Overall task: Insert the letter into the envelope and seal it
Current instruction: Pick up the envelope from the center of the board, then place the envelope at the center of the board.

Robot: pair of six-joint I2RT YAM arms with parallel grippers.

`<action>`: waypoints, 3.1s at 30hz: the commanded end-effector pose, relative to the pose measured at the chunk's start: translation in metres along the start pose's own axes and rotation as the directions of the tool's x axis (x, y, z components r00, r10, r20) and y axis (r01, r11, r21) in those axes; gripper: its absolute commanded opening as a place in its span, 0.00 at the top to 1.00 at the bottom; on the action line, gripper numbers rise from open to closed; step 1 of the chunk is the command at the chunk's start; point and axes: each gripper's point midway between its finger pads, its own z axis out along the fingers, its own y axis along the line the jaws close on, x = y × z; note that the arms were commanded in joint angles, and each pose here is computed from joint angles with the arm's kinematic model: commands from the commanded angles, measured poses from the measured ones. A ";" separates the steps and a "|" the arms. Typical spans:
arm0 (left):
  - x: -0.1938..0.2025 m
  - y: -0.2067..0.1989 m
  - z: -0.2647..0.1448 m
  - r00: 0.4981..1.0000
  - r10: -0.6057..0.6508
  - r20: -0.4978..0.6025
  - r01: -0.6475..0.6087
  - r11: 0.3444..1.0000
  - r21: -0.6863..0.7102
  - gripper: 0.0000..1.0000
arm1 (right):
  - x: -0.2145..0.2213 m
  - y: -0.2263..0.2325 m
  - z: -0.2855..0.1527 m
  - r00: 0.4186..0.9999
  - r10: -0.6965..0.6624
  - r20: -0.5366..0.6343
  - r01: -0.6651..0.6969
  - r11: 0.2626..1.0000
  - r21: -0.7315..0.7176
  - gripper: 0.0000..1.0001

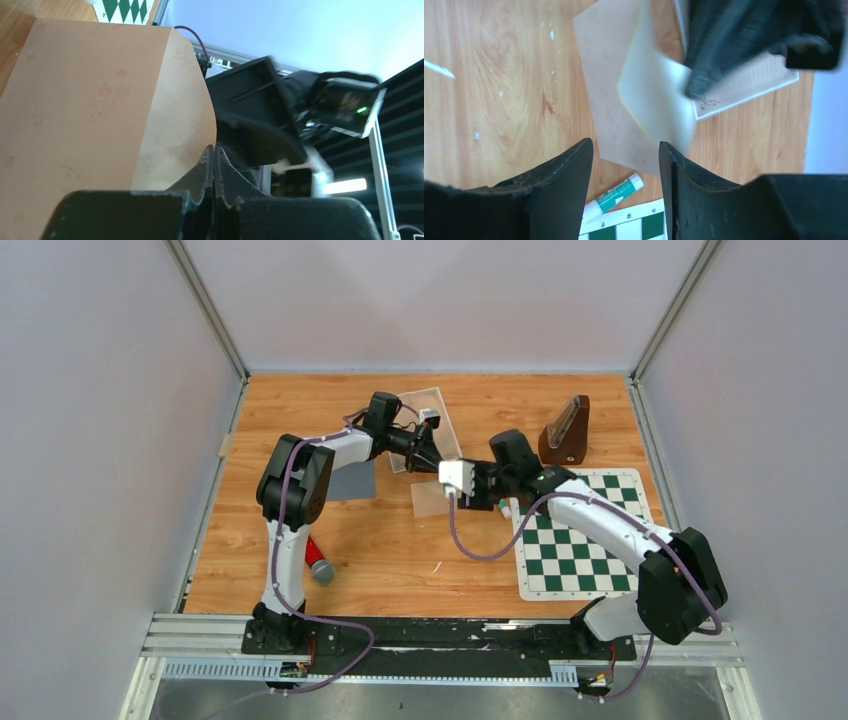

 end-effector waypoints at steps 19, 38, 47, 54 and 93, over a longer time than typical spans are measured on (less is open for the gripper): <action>0.035 -0.060 -0.013 0.951 0.281 -0.127 -0.270 0.958 0.096 1.00 | -0.065 -0.066 -0.061 0.678 0.709 0.194 -0.547 0.662 -0.512 0.35; 0.039 -0.073 -0.014 0.940 0.312 -0.134 -0.300 0.948 0.107 1.00 | -0.064 -0.050 -0.033 0.703 0.701 0.119 -0.541 0.636 -0.550 0.65; 0.043 -0.075 -0.014 0.941 0.311 -0.133 -0.299 0.948 0.107 1.00 | -0.066 -0.048 -0.027 0.694 0.713 0.099 -0.557 0.619 -0.554 0.79; 0.042 -0.079 -0.015 0.937 0.323 -0.132 -0.311 0.944 0.108 1.00 | -0.059 -0.038 -0.014 0.727 0.683 0.064 -0.561 0.645 -0.519 0.73; 0.081 -0.159 -0.100 -0.381 0.779 -0.497 -0.541 -0.624 -0.564 0.04 | -0.080 -0.114 -0.049 0.100 0.990 -0.096 -0.821 0.028 -0.570 1.00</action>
